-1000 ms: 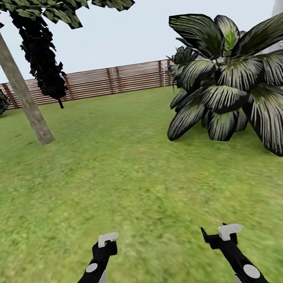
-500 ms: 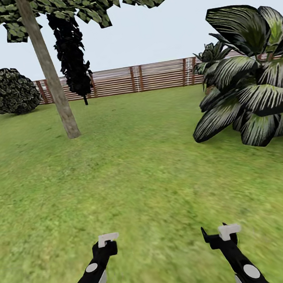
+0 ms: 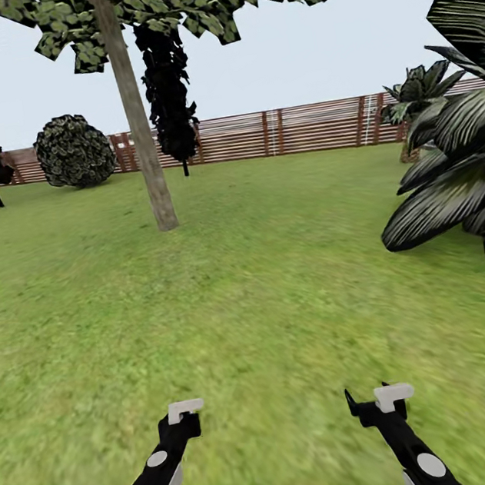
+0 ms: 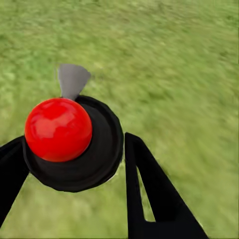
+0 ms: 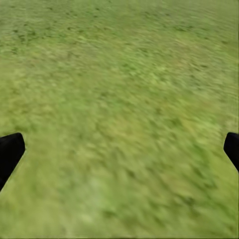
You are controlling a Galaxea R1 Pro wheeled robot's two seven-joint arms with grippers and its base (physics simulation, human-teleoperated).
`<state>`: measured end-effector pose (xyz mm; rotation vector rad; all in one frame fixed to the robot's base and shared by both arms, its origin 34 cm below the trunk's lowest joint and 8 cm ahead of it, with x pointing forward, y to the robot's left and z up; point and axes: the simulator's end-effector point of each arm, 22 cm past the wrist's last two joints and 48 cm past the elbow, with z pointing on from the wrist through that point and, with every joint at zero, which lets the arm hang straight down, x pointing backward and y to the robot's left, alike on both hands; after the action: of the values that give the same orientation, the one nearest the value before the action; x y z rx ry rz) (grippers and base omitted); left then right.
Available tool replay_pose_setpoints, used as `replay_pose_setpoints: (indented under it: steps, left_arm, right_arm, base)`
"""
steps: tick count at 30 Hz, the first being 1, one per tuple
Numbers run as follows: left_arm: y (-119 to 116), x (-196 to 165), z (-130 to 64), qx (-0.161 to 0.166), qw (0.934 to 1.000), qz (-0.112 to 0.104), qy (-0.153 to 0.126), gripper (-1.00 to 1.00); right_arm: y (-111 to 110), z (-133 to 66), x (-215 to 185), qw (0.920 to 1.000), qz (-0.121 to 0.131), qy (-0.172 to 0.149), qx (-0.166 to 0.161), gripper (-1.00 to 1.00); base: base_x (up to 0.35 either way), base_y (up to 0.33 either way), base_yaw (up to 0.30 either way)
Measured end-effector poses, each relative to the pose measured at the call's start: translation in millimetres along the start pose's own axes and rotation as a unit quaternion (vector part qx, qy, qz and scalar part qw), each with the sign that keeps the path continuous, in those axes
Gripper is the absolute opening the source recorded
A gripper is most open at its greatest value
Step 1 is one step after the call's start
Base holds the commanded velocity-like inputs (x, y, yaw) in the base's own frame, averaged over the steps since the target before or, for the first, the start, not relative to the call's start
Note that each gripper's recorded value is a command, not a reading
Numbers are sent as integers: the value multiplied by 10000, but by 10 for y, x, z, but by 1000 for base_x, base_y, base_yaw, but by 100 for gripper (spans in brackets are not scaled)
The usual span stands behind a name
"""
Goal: In the garden, pick up the pesticide atomizer on the floor and spray pesticide onto both trees until each tree trunk is fully covered.
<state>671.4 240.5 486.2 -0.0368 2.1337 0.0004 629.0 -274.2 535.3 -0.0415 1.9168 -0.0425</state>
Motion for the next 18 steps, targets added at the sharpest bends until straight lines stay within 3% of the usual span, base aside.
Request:
replay_pose_setpoints:
  steps: [18]
  left_arm:
    - [-3, -45, -12, 3, 10000, 3, -37, -100]
  right_arm:
    - [-2, -5, -44, 10000, 0, -42, 1, 100]
  base:
    - [254, 220, 272]
